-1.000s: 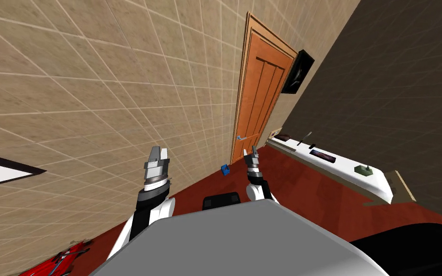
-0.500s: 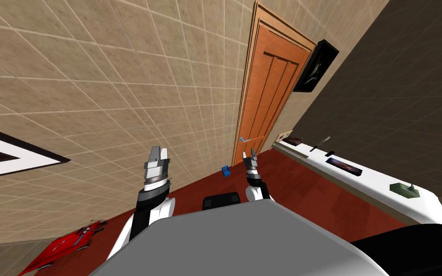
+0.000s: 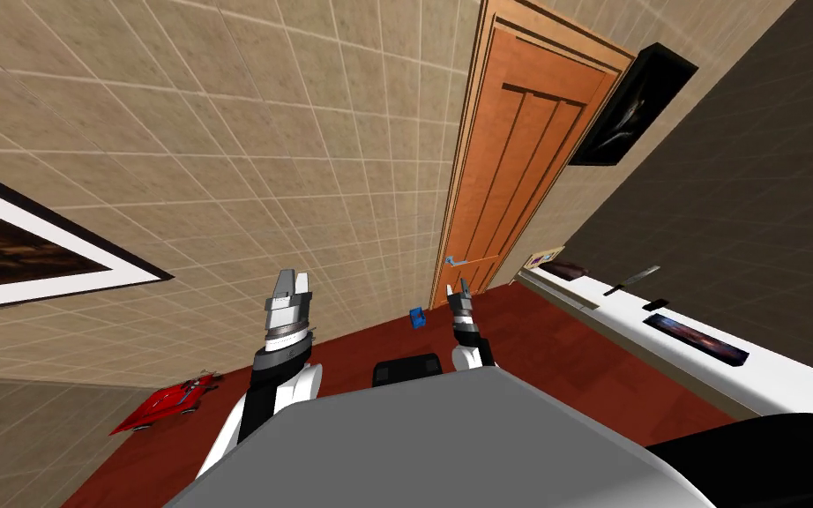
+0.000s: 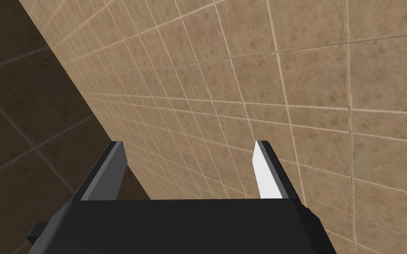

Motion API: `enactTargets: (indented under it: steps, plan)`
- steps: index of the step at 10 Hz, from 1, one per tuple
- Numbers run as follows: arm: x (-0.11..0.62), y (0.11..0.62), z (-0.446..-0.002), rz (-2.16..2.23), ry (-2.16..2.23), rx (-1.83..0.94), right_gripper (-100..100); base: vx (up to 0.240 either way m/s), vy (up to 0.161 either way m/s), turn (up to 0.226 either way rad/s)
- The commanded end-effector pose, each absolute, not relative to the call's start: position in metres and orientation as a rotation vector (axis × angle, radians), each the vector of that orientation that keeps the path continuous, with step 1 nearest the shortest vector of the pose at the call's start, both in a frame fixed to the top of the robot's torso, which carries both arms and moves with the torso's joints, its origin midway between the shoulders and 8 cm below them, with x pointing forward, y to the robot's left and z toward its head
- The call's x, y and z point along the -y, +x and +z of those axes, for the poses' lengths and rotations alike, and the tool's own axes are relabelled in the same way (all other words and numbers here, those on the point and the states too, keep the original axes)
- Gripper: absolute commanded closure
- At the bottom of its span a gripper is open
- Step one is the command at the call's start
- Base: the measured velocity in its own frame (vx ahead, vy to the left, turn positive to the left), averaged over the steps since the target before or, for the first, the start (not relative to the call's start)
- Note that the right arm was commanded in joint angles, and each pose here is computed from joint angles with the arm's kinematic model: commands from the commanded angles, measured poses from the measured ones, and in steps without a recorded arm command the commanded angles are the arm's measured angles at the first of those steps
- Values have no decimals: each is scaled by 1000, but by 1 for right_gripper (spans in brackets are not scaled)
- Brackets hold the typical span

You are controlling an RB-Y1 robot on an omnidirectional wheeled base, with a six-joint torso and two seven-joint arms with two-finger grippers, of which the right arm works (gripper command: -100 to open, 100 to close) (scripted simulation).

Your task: Pull the door open

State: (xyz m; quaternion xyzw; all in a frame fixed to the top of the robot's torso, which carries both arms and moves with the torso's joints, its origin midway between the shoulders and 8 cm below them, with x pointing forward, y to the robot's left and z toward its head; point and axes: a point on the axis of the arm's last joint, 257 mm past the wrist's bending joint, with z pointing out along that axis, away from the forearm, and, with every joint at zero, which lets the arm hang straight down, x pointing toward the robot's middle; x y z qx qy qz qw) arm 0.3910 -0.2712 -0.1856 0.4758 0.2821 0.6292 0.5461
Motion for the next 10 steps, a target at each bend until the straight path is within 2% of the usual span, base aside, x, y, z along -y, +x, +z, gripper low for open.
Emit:
enactTargets:
  steps: [1,10]
  plan:
    - [274,390,-199,1477,1151,-675,-100,34,-129,204]
    - [297,382,-265,1364,1268,-718,-100,13,-126,192]
